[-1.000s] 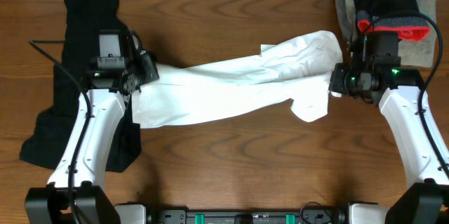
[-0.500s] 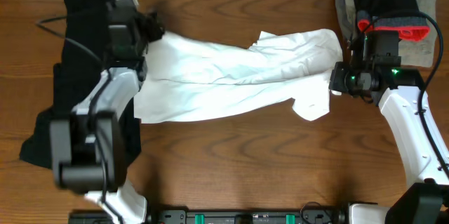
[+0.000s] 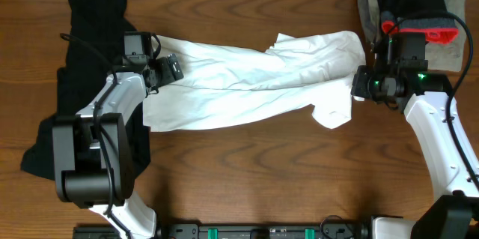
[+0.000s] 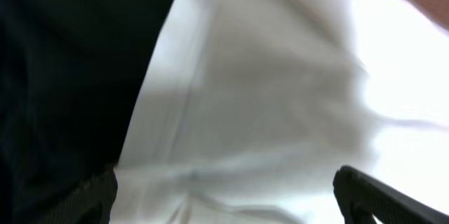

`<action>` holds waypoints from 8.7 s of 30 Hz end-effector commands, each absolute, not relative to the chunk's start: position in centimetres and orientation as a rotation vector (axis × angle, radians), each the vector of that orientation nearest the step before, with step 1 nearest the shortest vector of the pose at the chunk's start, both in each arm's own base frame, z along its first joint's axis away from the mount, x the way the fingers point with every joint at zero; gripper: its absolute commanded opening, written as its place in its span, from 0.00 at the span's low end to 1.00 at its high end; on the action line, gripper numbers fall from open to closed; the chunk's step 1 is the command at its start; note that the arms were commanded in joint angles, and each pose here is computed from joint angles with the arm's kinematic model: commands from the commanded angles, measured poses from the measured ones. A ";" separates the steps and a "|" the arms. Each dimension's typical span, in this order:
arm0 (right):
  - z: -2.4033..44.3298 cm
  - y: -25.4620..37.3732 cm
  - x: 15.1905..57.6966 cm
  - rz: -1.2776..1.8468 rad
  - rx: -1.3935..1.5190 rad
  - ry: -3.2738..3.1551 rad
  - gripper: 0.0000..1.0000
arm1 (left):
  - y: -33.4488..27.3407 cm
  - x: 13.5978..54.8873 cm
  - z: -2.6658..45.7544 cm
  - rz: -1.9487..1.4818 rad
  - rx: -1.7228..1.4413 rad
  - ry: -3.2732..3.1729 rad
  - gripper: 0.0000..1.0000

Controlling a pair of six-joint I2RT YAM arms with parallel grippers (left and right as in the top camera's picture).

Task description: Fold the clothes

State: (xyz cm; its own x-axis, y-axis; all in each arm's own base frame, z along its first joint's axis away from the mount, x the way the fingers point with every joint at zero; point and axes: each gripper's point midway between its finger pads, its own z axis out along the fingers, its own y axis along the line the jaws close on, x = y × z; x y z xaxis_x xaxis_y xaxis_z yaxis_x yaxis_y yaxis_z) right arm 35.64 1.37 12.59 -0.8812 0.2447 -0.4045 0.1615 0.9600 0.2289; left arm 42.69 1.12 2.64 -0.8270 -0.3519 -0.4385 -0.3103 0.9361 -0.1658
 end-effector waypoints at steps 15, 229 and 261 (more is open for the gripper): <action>13.4 1.4 36.1 0.252 0.263 2.643 0.03 | 1.3 40.3 0.4 -0.057 -0.349 2.765 0.44; 34.5 -2.4 48.6 0.244 -0.116 2.240 0.01 | -32.4 55.6 4.6 -0.430 0.878 2.080 0.78; 34.0 -2.2 48.1 0.259 -0.113 2.268 0.01 | -34.8 55.9 0.0 -0.362 0.909 2.028 0.63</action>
